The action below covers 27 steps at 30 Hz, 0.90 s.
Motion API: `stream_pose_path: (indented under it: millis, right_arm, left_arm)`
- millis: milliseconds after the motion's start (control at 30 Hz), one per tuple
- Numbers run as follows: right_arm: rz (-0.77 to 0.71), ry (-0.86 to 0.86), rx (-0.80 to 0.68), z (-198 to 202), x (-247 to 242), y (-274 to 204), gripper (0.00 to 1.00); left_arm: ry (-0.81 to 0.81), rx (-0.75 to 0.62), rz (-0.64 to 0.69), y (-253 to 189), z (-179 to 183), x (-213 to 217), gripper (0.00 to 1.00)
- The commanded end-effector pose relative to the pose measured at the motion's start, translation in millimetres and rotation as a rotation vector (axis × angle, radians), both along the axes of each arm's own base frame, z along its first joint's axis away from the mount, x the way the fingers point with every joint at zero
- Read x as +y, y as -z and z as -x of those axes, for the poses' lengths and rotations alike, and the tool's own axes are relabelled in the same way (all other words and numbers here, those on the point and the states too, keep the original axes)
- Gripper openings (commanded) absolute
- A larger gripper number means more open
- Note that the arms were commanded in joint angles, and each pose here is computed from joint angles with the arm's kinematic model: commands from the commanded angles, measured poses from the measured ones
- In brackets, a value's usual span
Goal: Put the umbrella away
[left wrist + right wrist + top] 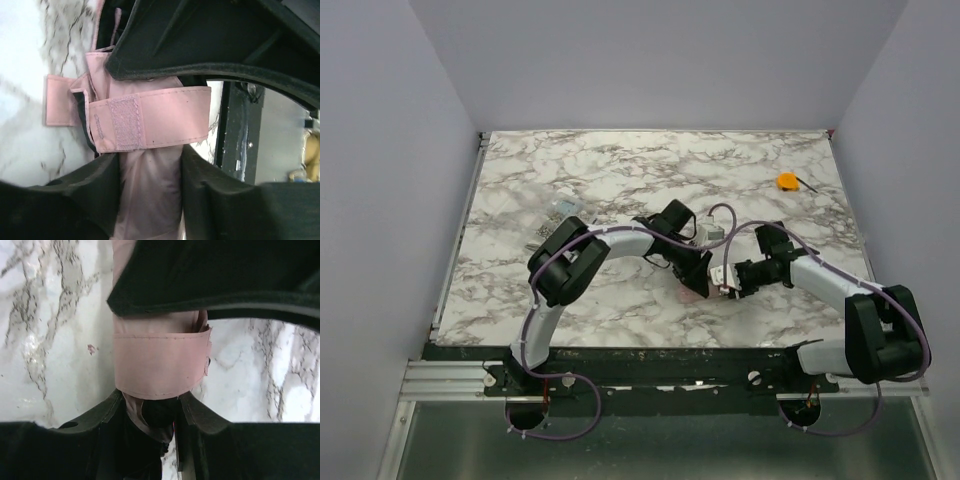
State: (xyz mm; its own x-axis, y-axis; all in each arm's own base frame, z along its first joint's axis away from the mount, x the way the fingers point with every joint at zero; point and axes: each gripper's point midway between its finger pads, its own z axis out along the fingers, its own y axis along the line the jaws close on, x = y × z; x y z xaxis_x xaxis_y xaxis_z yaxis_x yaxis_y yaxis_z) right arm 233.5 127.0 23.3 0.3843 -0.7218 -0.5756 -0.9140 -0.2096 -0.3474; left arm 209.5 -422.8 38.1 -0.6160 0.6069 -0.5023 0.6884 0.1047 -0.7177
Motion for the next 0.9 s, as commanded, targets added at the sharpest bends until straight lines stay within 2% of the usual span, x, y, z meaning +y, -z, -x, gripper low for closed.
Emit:
stream_pose_path:
  millis: [0, 133, 233, 333, 367, 400, 467, 500, 567, 633, 700, 767, 867]
  right_arm:
    - [0.133, 0.103, 0.329, 52.8, -23.0, 30.0, 0.0]
    - [0.143, 0.133, 0.401, 55.2, -23.2, 31.1, 0.0]
    - [0.156, 0.143, 0.458, 57.7, -23.2, 31.8, 0.0]
    - [0.173, 0.16, 0.529, 59.3, -23.4, 32.2, 0.0]
    - [0.181, 0.163, 0.554, 58.8, -23.3, 31.6, 0.0]
    - [0.19, 0.164, 0.58, 59.8, -23.9, 31.7, 0.0]
    - [0.206, 0.18, 0.61, 55.9, -24.2, 32.5, 0.0]
    - [0.215, 0.185, 0.629, 55.3, -24.6, 34.1, 0.0]
    - [0.232, 0.202, 0.662, 53.7, -25.2, 36.4, 0.0]
    - [0.244, 0.213, 0.689, 52.3, -25.6, 38.5, 0.0]
    - [0.261, 0.219, 0.712, 52.7, -27.2, 41.9, 0.0]
    - [0.277, 0.227, 0.73, 52.4, -28.6, 45.2, 0.0]
    - [0.281, 0.233, 0.735, 49.8, -28.4, 46.4, 0.0]
  left_arm:
    - [-0.241, -0.102, -0.234, 35.1, -12.0, 47.9, 0.56]
    - [-0.391, -0.344, -0.079, -15.9, -44.1, 49.9, 0.71]
    - [-0.46, -0.485, 0.0, -40.9, -54.3, 58.5, 0.75]
    - [-0.557, -0.652, 0.085, -60.4, -56.2, 81.1, 0.78]
    - [-0.59, -0.72, 0.133, -71.0, -57.2, 87.6, 0.85]
    - [-0.603, -0.768, 0.185, -79.0, -51.3, 95.2, 0.97]
    - [-0.654, -0.843, 0.295, -97.2, -46.9, 105.5, 0.99]
    - [-0.654, -0.838, 0.324, -96.5, -41.0, 109.5, 0.98]
    - [-0.566, -0.797, 0.398, -99.5, -25.1, 107.8, 0.99]
    - [-0.432, -0.822, 0.434, -97.1, -2.9, 101.0, 0.98]
    - [-0.311, -0.978, 0.399, -87.6, 13.8, 92.4, 0.98]
    - [-0.21, -1.089, 0.284, -71.1, 21.4, 83.5, 0.96]
    - [-0.107, -1.258, 0.179, -59.7, 22.7, 69.6, 0.95]
